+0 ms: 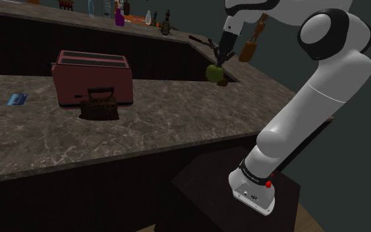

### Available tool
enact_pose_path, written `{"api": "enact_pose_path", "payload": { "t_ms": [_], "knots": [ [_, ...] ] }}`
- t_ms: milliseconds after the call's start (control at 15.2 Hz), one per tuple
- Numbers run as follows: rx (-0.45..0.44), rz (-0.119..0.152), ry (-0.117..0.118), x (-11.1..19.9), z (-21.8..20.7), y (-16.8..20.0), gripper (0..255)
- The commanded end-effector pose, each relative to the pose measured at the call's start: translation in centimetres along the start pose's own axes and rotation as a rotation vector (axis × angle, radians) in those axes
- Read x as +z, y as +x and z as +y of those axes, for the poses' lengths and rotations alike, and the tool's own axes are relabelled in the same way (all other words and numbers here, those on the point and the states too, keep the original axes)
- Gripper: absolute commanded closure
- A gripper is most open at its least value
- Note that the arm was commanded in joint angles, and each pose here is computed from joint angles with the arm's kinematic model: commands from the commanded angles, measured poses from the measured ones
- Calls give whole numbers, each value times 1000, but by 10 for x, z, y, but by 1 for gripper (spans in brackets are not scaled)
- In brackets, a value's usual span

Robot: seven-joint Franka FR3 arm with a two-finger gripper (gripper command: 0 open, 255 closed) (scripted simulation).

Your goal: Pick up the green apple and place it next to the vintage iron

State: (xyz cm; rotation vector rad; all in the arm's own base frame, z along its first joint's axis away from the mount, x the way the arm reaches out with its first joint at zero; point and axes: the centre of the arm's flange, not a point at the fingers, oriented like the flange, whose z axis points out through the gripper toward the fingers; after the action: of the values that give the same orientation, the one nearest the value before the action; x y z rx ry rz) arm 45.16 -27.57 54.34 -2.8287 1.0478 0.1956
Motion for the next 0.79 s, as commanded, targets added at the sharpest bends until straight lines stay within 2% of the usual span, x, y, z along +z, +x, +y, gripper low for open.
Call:
{"api": "enact_pose_path", "payload": {
  "t_ms": [0,594,726],
  "knots": [
    [0,0,0,-11,-2,-2,255],
    [0,0,0,-58,-5,-10,255],
    [0,0,0,-60,-15,-19,255]
  ]
}}
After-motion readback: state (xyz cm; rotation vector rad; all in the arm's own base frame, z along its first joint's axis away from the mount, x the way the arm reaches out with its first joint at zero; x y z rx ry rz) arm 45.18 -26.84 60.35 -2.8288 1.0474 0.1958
